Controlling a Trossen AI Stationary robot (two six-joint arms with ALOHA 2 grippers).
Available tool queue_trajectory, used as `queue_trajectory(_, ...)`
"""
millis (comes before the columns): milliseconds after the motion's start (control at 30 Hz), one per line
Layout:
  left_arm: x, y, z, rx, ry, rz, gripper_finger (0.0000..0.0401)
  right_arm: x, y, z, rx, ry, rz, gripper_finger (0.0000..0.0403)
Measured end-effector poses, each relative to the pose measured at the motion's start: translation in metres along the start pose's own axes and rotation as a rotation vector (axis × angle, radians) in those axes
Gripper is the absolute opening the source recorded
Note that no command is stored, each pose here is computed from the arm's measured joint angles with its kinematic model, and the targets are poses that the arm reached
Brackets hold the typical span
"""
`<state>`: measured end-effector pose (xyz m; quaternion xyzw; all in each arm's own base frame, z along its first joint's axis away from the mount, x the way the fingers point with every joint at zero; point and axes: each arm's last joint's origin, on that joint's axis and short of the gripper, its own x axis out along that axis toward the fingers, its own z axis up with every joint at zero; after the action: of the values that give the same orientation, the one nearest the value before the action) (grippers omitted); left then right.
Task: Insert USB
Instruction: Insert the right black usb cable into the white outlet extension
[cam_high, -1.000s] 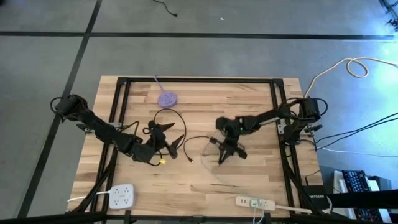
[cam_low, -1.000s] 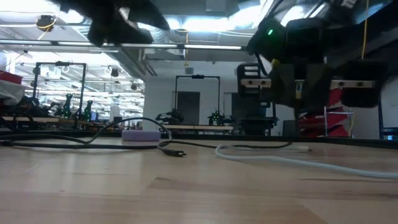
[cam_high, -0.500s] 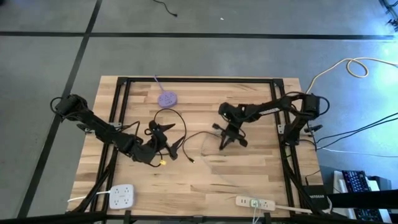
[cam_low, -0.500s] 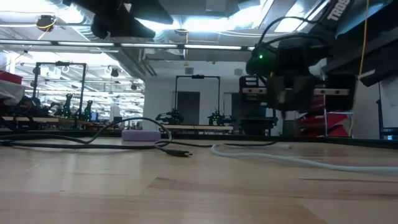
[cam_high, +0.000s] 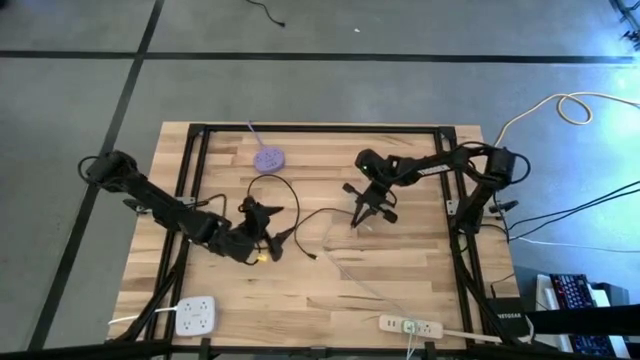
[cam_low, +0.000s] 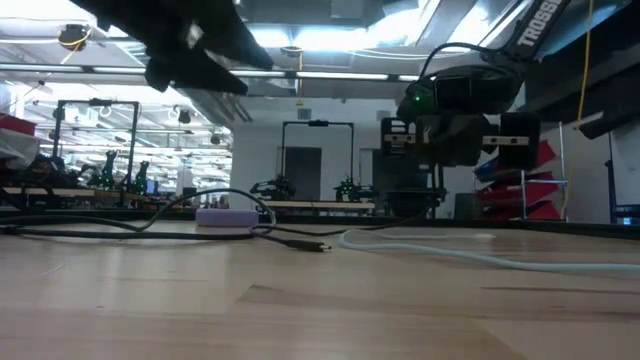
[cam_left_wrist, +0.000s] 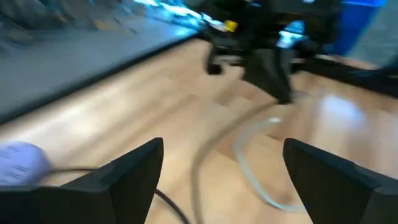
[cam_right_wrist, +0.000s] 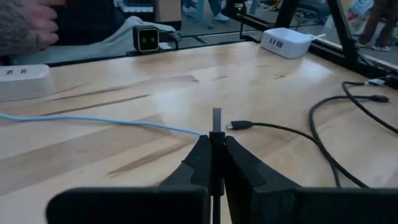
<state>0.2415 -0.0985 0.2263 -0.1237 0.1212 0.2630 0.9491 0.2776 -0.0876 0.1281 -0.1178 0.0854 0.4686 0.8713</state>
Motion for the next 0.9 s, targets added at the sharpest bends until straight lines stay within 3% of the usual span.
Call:
queue_trajectory(67,-0.008,0.005,0.007,-0.065,0.056,-0.067,0.0315,0.001,0.0,-0.002,0.008,-0.017,0.014,0.0)
queue_trajectory(333,-0.035,0.02,0.004,-0.231,0.517,-0.333,0.0315,0.002,0.002,-0.006,0.034,-0.018,0.025,0.0)
queue_trajectory(467,-0.04,0.015,-0.01,-0.39,0.819,-0.387,0.0315,0.002,0.002,-0.006,0.036,-0.024,0.029,0.0)
queue_trajectory(600,-0.051,0.007,-0.032,-0.584,1.26,-0.302,0.0315,0.002,0.002,-0.006,0.037,-0.026,0.031,0.0)
queue_trajectory(667,-0.06,-0.001,-0.04,-0.602,1.378,-0.271,0.0315,0.002,0.002,-0.006,0.037,-0.03,0.034,0.0)
queue_trajectory(733,-0.069,-0.01,-0.042,-0.56,1.413,-0.258,0.0315,0.002,0.002,-0.006,0.037,-0.031,0.034,0.0)
queue_trajectory(900,-0.089,-0.022,-0.035,-0.418,1.389,-0.095,0.0315,0.002,0.002,-0.006,0.035,-0.032,0.034,0.0)
